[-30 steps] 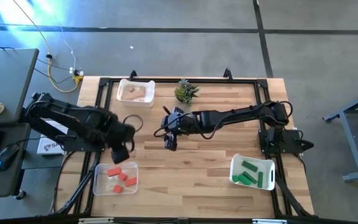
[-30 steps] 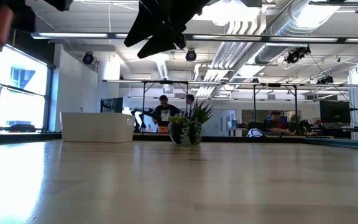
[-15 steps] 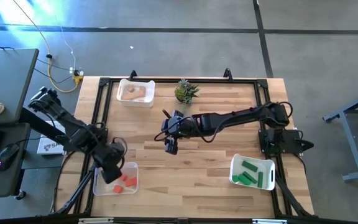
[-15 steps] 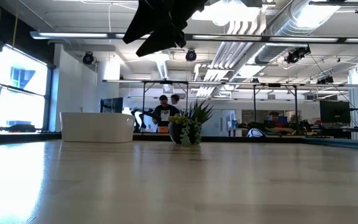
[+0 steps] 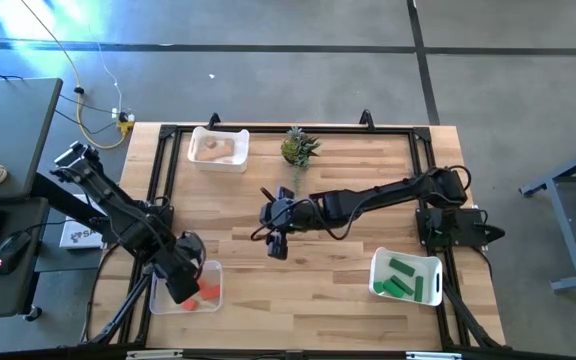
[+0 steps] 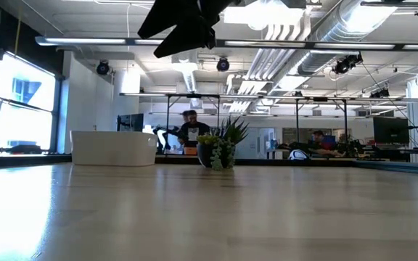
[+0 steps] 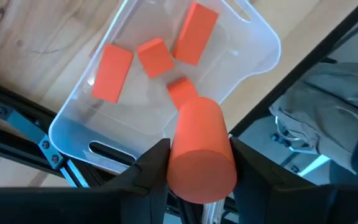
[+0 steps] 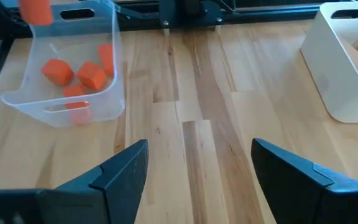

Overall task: Sort & place blocks by color
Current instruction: Put the orange block into the transparent bin, then return to Home Position

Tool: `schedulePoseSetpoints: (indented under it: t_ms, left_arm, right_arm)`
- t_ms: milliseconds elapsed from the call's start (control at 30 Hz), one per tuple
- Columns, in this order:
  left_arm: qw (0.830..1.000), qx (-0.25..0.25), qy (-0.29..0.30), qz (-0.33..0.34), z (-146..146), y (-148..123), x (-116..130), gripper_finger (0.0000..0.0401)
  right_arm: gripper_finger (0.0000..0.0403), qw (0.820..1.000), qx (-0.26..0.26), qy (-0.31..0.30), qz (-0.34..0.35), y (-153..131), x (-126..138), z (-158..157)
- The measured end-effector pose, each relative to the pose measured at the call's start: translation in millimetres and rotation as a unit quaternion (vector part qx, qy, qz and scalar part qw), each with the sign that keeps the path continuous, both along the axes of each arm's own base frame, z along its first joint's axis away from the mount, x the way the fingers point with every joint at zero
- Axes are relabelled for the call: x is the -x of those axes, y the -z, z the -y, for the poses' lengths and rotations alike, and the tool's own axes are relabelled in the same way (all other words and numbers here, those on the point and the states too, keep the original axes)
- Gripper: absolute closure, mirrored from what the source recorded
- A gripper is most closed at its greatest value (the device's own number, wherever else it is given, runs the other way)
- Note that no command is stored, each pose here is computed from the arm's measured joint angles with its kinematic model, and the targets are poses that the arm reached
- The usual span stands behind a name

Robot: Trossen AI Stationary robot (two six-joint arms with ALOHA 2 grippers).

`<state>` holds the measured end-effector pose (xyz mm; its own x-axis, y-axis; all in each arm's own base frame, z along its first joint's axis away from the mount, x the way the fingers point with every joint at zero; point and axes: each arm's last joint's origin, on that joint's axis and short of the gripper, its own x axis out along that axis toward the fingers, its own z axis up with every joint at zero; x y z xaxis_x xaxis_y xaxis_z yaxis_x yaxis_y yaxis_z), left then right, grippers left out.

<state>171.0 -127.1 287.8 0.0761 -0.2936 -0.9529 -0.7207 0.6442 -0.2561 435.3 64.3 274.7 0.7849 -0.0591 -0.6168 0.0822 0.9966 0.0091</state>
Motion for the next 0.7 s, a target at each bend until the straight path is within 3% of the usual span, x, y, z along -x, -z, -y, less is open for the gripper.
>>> schedulePoseSetpoints:
  t_ms: [167, 500, 700]
  left_arm:
    - [1.000, 0.001, 0.001, -0.006, 7, 8, -9, 0.0268]
    - [0.999, 0.040, 0.003, 0.001, 15, 11, -19, 0.0196]
    - [0.999, 0.038, -0.001, 0.026, 13, 7, -18, 0.0189]
  right_arm:
    - [0.0132, 1.000, 0.000, -0.015, 0.000, 0, 2, -14]
    - [0.0132, 0.998, 0.018, -0.051, -0.026, 4, 10, -34]
    - [0.0132, 0.996, 0.035, -0.057, -0.064, 9, 15, -34]
